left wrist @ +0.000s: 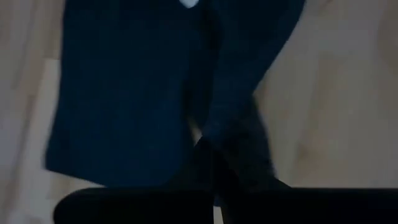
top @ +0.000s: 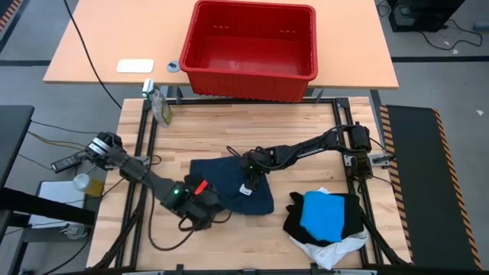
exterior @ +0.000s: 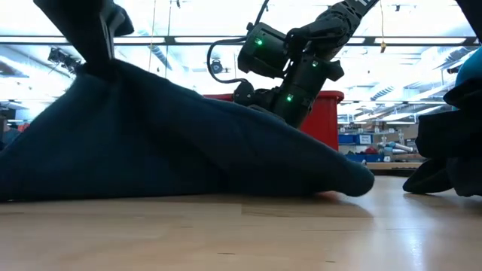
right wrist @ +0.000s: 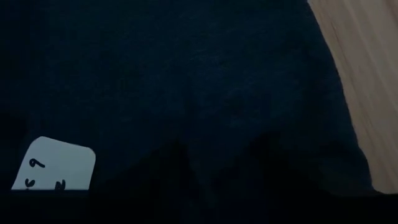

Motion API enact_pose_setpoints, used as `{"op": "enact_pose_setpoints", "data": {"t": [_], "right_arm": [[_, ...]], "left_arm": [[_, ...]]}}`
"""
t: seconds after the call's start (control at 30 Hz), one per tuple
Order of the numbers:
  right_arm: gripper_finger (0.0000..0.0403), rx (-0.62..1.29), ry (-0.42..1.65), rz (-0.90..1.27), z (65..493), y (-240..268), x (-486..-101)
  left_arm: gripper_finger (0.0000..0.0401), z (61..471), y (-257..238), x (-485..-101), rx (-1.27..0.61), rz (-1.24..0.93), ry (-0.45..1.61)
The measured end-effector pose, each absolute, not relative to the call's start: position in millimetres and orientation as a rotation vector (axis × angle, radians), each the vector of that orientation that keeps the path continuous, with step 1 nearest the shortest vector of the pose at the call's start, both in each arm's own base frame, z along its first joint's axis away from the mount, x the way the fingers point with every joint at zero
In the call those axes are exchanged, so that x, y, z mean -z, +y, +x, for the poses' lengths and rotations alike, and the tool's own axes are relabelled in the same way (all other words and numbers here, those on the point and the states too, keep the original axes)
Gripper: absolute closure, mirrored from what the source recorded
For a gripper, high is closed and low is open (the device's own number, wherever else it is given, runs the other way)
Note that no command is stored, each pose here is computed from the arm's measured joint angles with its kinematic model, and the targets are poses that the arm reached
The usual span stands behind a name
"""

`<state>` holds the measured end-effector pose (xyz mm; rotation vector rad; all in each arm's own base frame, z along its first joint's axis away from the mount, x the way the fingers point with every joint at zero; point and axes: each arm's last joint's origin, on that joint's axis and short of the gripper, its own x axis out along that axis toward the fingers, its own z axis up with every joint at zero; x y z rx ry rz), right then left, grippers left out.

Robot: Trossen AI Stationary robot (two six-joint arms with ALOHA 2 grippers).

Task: Fold laundry
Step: Fold the dark blue shorts

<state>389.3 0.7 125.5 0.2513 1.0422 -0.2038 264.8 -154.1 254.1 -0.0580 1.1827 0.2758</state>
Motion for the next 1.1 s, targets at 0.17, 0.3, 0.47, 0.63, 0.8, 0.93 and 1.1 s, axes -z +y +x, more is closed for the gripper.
{"op": "enact_pose_setpoints", "data": {"t": [0.17, 0.3, 0.47, 0.63, 0.8, 0.93, 1.1], "right_arm": [[0.0167, 0.196, 1.043, 0.244, 389, 1, -126], [0.0167, 0.181, 1.046, 0.251, 389, 1, -126], [0.0167, 0.174, 1.053, 0.248, 389, 4, -125], [0.0167, 0.169, 1.057, 0.245, 388, 7, -125], [0.0167, 0.171, 1.069, 0.247, 387, 9, -125], [0.0167, 0.173, 1.078, 0.248, 387, 9, -125], [0.0167, 0.174, 1.077, 0.248, 387, 9, -125]], "left_arm": [[0.0398, 268, -139, -253, -0.262, 0.042, 1.233], [0.0398, 274, -126, -254, -0.245, 0.14, 1.242], [0.0399, 280, -106, -253, -0.24, 0.204, 1.285], [0.0399, 286, -89, -253, -0.233, 0.243, 1.308], [0.0399, 289, -77, -253, -0.225, 0.268, 1.329], [0.0399, 284, -68, -255, -0.224, 0.266, 1.336], [0.0399, 262, -53, -262, -0.244, 0.21, 1.316]]}}
